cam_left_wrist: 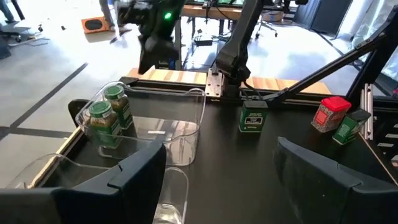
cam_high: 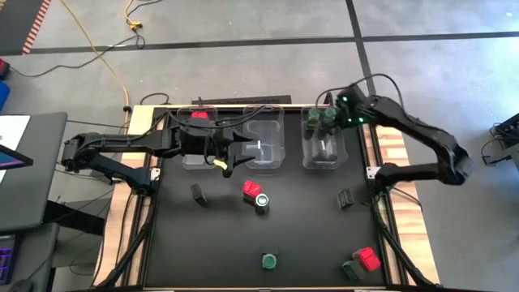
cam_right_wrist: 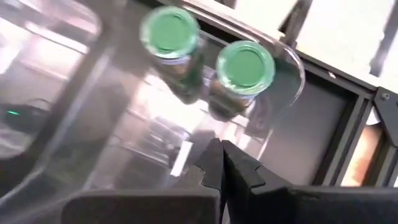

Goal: Sort spices by type
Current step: Put the black seasoning can into the middle transparent bin

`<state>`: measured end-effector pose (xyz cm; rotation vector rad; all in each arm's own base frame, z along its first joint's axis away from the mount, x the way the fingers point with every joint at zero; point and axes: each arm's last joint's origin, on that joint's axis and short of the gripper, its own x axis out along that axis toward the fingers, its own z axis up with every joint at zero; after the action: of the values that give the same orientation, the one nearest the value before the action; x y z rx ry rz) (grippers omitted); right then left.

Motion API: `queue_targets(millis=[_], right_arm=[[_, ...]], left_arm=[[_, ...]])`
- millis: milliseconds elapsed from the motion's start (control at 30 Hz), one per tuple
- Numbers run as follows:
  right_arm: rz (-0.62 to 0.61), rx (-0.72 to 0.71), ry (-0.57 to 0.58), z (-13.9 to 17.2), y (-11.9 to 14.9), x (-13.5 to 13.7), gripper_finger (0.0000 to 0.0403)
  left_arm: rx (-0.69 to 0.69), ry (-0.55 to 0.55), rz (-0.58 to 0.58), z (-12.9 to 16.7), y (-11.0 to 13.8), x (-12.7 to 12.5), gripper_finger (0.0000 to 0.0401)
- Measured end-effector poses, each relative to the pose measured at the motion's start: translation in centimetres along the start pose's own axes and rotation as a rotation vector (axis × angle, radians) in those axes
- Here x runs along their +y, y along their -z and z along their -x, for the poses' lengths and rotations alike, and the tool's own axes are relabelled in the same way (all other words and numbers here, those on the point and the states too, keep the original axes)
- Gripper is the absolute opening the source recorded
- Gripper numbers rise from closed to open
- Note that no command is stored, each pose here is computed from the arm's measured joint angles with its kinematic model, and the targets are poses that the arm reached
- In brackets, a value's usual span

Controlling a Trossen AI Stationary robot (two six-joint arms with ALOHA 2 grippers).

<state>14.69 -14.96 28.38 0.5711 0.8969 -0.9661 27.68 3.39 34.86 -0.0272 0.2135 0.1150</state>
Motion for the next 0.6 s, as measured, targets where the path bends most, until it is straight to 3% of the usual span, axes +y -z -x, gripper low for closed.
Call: queue_targets(millis=[300,600], right_arm=[[-0.09,-0.148,-0.204,4.7,2.0,2.9,0.0031],[-0.126,-0.036,-0.29,5.7,4.5,5.4,0.0032]], left_arm=[[0.0,0.0,0.04,0.0,0.0,0.0,0.0286],[0.008,0.0,0.041,0.0,0.1,0.0,0.0286]])
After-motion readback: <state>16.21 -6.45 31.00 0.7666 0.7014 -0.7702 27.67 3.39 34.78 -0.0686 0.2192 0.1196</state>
